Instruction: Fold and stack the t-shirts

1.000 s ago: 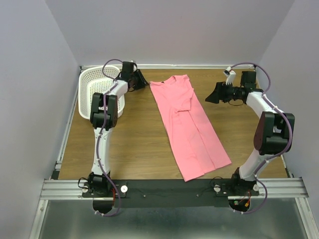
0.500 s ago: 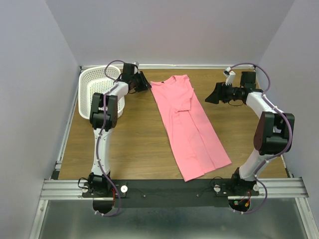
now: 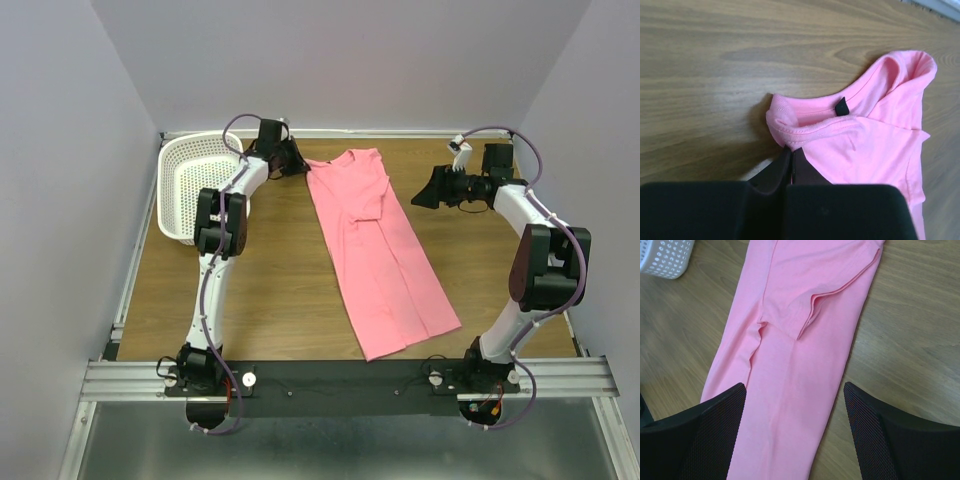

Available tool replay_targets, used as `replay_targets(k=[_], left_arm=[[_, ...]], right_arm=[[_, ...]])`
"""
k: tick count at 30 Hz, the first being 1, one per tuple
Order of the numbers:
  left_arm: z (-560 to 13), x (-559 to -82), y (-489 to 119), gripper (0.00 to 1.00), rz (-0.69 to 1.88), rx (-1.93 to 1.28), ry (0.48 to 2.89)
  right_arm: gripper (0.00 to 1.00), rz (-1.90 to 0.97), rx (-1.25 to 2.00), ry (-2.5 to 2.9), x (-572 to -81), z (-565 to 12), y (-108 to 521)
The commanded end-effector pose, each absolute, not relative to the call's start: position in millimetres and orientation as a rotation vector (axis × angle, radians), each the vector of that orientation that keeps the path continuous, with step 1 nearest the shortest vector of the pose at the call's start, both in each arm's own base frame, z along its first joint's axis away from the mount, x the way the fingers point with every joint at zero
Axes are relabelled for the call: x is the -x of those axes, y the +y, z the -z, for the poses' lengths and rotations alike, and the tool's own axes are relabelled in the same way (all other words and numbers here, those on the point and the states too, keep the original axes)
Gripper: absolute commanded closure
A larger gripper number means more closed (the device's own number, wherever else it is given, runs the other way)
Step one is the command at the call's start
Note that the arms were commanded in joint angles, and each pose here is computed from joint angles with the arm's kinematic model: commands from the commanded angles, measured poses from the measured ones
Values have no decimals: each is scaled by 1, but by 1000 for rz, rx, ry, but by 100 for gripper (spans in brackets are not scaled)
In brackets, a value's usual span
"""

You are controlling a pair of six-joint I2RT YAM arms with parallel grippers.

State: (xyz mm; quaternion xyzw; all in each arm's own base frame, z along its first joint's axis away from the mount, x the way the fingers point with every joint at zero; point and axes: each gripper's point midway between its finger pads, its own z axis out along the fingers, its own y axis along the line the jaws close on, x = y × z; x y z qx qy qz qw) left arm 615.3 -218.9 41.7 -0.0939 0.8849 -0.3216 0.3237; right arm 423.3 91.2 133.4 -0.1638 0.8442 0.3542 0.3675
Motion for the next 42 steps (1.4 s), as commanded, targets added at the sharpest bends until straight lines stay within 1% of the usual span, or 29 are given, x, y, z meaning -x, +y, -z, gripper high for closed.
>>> replay_targets(k=[1,4,8,9,11,13,14,15,17,18,19,20,21,22,23,24,25,26,27,29,30,31,33,34,35,36,37,41,42], left_arm=[[-42,-635,-198,100,771,372,2292],[-60,-657,-179,100,764,435,2222],[-53,-670,-173,100,807,459,2209],[-62,-675,-176,87,862,431,2179],[-79,-674,-184,69,952,384,2157],[-117,-671,-185,57,956,290,2106],[-115,-664,-185,52,950,278,2116],[-158,-659,-183,52,930,189,2051],[-173,-647,-176,50,846,153,2056],[-224,-635,-171,50,816,105,1985],[-243,-627,-166,50,747,29,1954],[-241,-616,-163,50,651,7,1965],[-307,-591,-157,50,579,-44,1853],[-343,-579,-157,49,469,-194,1723],[-364,-557,-167,48,434,-291,1647],[-334,-527,-186,40,412,-386,1672],[-398,-486,-187,29,327,-493,1463],[-360,-460,-195,2,354,-571,1500],[-386,-420,-200,1,388,-625,1397],[-367,-380,-214,2,493,-771,1336],[-340,-348,-232,14,557,-912,1312],[-299,-336,-235,23,498,-991,1375],[-273,-296,-258,23,444,-1081,1359],[-255,-245,-300,23,502,-1216,1295],[-241,-226,-309,23,494,-1259,1280],[-212,-210,-307,27,453,-1303,1300],[-206,-175,-326,28,518,-1361,1242],[-155,-143,-333,34,484,-1450,1295],[-139,-140,-337,34,471,-1491,1318]], right_arm=[[14,-925,432,2131,-421,-146,91],[14,-926,427,2136,-421,-144,91],[14,-916,445,2130,-420,-145,91],[14,-900,464,2125,-419,-144,90],[14,-871,500,2110,-418,-145,88],[13,-861,582,2080,-409,-151,90],[12,-834,665,2050,-404,-148,89],[12,-838,706,2040,-396,-150,92],[11,-824,890,1958,-383,-147,98],[11,-862,955,1976,-365,-141,107],[11,-863,1039,1953,-354,-139,112],[11,-802,1241,1843,-343,-131,115],[11,-867,1348,1849,-312,-121,123],[11,-863,1441,1812,-296,-114,121],[11,-783,1665,1586,-284,-114,125],[9,-892,1749,1566,-242,-101,123],[8,-801,1925,1390,-232,-96,117],[4,-798,1974,1363,-221,-90,114],[4,-774,2014,1336,-215,-85,111],[4,-747,2084,1302,-201,-73,105],[4,-711,2104,1280,-197,-71,103],[5,-638,2127,1254,-199,-72,100],[6,-590,2149,1237,-198,-68,97],[7,-570,2155,1238,-196,-65,95],[8,-571,2166,1253,-190,-58,93],[11,-554,2167,1250,-192,-55,92],[14,-557,2178,1259,-190,-52,91],[34,-593,2180,1325,-184,-37,86],[35,-591,2178,1335,-183,-34,85]])
